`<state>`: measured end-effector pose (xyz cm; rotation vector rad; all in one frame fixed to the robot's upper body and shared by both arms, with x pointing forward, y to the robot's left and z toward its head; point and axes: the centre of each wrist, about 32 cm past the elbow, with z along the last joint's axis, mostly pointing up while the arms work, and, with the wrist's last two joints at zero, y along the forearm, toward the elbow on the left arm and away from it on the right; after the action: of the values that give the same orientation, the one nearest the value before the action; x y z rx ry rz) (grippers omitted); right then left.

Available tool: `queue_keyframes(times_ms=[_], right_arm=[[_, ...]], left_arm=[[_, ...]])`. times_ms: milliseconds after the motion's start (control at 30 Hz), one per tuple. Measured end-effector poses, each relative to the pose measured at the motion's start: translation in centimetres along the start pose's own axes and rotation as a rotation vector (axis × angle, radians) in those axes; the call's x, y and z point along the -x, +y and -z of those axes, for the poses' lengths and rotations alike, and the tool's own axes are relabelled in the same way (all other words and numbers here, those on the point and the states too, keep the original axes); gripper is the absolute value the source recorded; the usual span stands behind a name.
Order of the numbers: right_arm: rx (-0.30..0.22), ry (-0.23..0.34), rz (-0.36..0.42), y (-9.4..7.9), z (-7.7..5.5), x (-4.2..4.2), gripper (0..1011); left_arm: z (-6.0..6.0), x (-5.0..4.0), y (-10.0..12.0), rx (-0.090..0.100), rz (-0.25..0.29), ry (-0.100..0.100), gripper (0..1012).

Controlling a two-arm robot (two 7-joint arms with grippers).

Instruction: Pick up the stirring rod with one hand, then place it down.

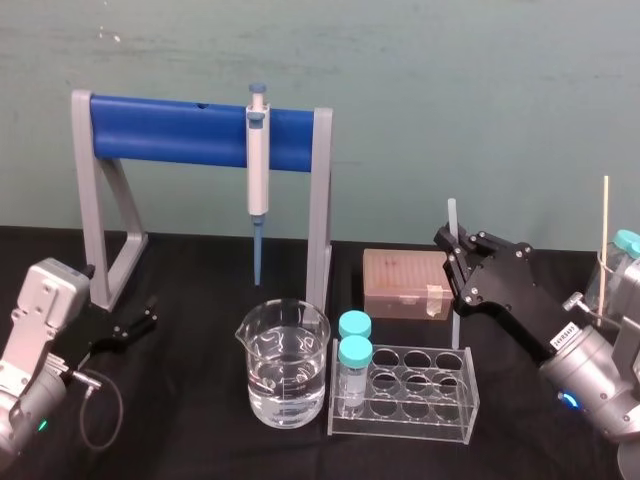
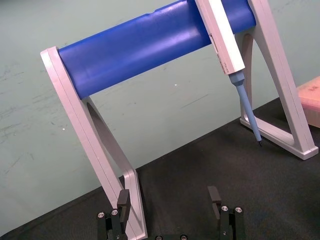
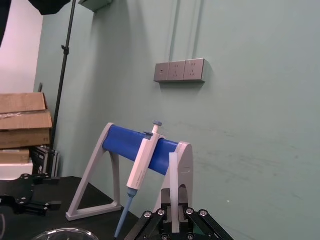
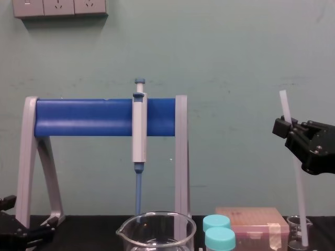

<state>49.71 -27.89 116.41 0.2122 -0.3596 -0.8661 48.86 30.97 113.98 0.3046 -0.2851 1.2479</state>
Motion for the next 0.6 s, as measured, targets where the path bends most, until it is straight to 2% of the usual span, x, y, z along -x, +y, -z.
queue_keyframes(times_ms=[300, 600], right_arm=[[0.007, 0.006, -0.003, -0.23, 0.05, 0.25, 71], [0.016, 0.025, -0.017, -0.40, 0.65, 0.22, 71]], left_arm=[[0.00, 0.00, 0.00, 0.000, 0.000, 0.000, 1001], [0.00, 0.00, 0.00, 0.000, 0.000, 0.000, 1000]])
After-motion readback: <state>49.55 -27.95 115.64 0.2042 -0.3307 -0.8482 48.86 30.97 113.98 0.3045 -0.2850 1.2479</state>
